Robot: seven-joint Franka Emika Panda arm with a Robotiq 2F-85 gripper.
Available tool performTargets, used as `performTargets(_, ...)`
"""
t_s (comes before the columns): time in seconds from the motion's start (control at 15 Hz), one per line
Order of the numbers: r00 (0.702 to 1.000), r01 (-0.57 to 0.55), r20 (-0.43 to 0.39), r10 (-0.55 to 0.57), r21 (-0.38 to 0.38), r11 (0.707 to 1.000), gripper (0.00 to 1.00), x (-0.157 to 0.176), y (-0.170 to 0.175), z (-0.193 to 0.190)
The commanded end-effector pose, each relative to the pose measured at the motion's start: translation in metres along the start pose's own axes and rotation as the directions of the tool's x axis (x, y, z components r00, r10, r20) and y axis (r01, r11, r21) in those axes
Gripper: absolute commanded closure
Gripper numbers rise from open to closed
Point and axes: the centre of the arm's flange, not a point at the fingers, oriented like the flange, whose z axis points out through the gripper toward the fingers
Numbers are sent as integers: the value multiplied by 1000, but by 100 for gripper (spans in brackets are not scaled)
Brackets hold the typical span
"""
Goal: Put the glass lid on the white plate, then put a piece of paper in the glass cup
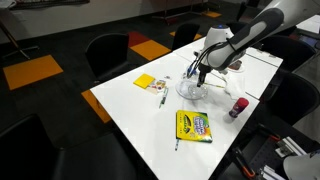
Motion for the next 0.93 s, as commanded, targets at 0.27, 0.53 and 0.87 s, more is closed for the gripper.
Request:
performTargets(0.27,998,-51,-38,50,-41,998,96,3,6,-4)
performTargets(0.53,984,-121,-144,110,-75,990,96,9,14,-14)
performTargets(0.87,982,-125,-147,116,-51,991,44,5,19,-25)
